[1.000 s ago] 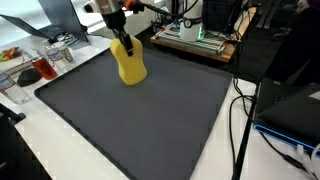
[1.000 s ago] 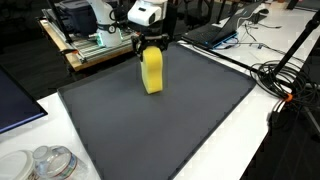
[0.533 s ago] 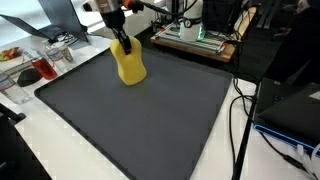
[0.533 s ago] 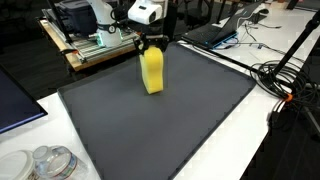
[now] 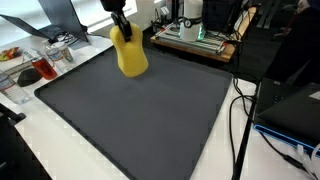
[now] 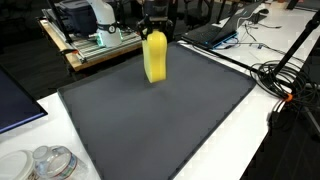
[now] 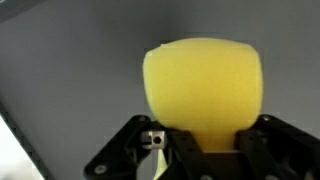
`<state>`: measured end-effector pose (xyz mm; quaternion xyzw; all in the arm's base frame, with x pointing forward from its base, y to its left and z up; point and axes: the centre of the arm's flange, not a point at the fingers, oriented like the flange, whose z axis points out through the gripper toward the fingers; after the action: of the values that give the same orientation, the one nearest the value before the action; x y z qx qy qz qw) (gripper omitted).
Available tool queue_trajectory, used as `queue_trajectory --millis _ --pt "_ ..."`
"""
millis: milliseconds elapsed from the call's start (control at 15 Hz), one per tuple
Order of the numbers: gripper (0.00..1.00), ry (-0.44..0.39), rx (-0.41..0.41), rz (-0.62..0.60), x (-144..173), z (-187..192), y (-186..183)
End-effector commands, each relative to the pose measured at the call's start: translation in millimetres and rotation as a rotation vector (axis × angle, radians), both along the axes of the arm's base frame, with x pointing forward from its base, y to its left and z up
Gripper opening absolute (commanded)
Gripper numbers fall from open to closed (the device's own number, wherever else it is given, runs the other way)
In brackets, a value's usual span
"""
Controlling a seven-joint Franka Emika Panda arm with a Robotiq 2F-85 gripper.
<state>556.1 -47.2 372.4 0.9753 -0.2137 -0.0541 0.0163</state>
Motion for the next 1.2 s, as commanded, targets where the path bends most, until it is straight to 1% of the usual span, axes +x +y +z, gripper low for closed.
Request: queue_trajectory --millis 0,200,267,600,933,1133 --pt "0.08 0.037 0.002 0.034 -12 68 26" --pt "0.08 0.032 -0.017 0.055 -18 120 43" --pt "0.08 0.017 -0.007 0.065 -19 139 48" --pt "0.08 -0.04 -0.02 0.089 -21 231 68" --pt "0.08 -0.079 -0.028 0.102 -26 312 81" --pt "0.08 -0.099 -0.037 0.106 -32 350 87"
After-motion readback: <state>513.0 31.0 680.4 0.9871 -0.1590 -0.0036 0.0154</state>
